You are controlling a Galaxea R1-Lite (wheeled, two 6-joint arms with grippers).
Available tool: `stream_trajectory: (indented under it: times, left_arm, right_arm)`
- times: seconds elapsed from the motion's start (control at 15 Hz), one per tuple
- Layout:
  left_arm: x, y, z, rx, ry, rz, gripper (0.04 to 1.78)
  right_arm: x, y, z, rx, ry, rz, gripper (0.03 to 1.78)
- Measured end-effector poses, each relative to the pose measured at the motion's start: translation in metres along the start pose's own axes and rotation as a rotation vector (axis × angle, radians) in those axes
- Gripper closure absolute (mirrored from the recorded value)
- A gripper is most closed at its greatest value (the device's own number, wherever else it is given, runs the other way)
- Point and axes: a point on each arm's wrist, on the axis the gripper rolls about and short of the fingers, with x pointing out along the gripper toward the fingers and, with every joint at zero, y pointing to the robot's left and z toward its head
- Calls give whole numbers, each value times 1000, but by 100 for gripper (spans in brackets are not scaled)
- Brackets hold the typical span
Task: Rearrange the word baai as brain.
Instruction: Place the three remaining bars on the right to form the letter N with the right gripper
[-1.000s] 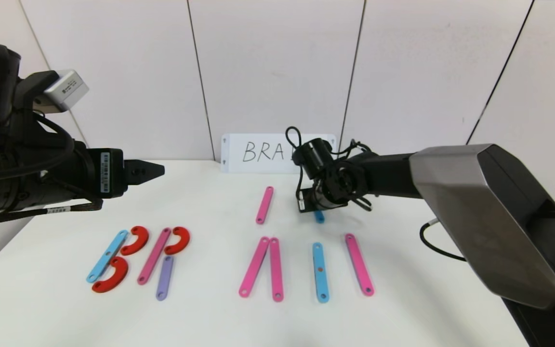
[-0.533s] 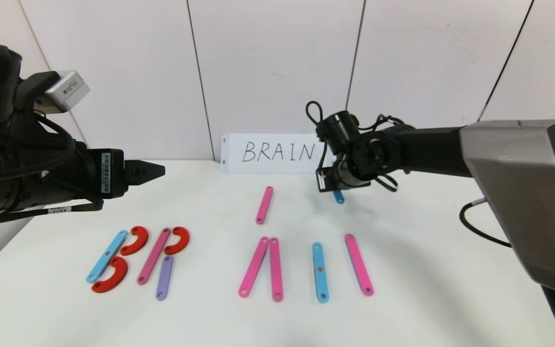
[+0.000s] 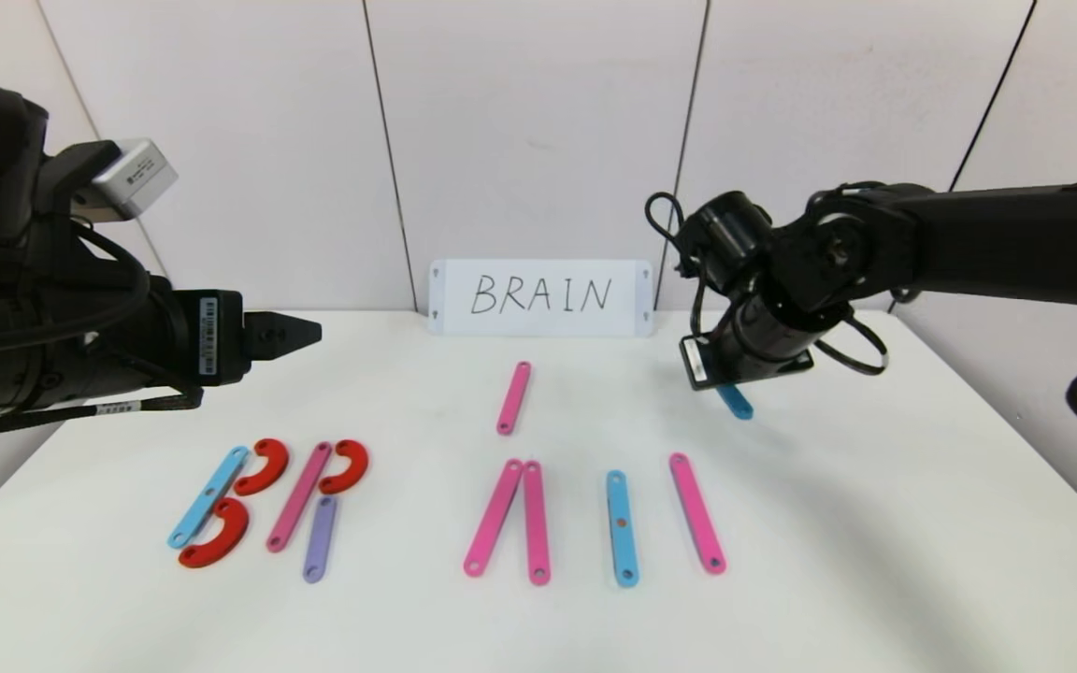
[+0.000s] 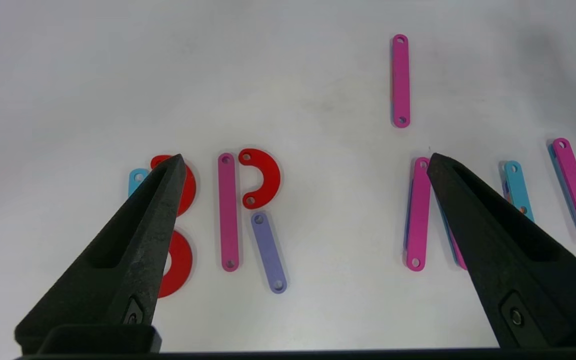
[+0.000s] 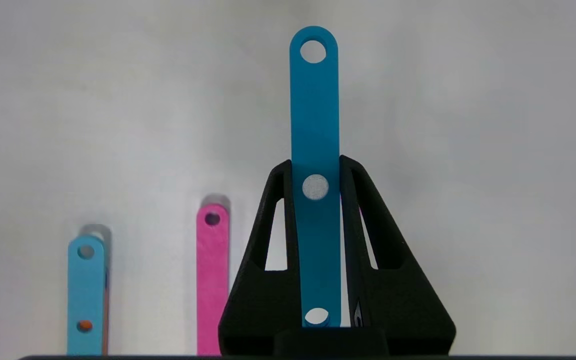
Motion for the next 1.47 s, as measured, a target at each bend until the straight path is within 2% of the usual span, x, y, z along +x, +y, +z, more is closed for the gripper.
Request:
stream_trajectory:
  times: [0.2, 0.4, 0.6, 0.8, 1.0, 1.13, 1.47]
  left_arm:
    - [1, 0, -1, 1, 5, 0, 13]
    - [2, 0, -1, 1, 5, 0, 13]
    - [2, -1, -1, 2, 8, 0, 13]
    - [3, -1, -2, 4, 12, 0, 13]
    - [5, -1, -2, 5, 16, 0, 13]
    - [5, -1, -2, 5, 18, 0, 13]
    - [9, -2, -3, 8, 29, 2, 13]
  right_arm:
    - [-18, -8, -22, -12, 39, 4, 154]
    - [-44, -11, -55, -57, 79, 30, 154]
    - [-61, -10, -89, -105, 111, 106, 154]
    - [-64, -4, -112, -120, 63, 207, 154]
    - [-52, 2, -123, -114, -27, 296, 154]
    - [-39, 4, -124, -117, -77, 310, 154]
    - [-16, -18, -124, -106, -38, 259, 154]
